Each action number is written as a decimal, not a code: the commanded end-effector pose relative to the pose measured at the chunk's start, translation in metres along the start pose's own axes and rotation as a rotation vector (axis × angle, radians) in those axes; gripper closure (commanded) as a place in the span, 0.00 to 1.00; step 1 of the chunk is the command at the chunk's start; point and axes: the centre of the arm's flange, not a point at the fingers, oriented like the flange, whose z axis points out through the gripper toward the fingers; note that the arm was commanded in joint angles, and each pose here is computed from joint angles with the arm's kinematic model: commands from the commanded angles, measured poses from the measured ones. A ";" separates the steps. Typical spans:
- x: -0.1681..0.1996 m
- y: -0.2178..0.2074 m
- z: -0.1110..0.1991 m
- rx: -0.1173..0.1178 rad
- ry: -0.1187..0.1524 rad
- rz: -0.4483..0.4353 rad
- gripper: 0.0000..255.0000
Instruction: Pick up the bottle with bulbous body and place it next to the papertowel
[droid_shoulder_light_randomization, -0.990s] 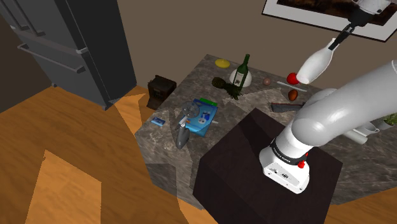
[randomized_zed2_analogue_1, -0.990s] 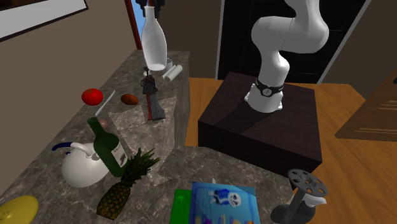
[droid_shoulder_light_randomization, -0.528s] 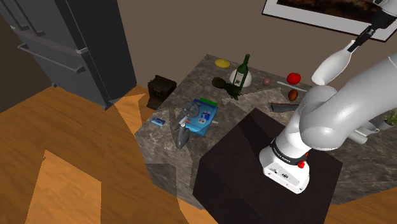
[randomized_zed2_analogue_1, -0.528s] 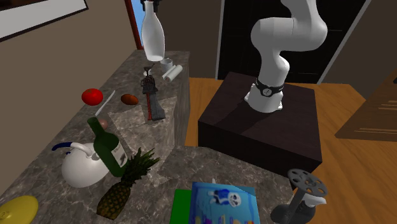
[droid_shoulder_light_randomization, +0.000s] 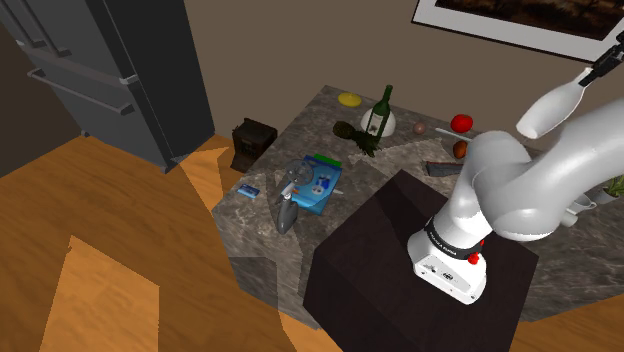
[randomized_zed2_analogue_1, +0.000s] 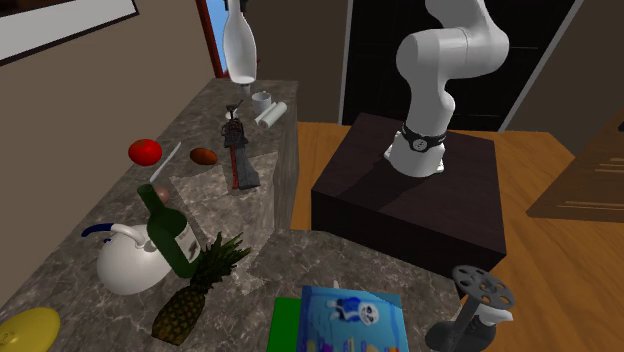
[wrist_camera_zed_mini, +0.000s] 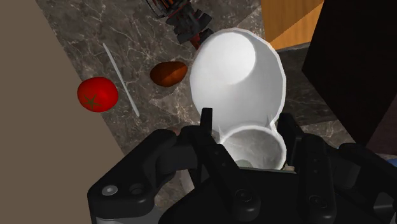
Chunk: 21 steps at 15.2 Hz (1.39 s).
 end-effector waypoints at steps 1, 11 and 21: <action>-0.022 0.017 -0.003 0.002 -0.003 0.000 1.00; -0.082 0.057 0.014 0.002 -0.003 0.000 1.00; -0.090 0.057 0.067 0.002 -0.003 0.000 1.00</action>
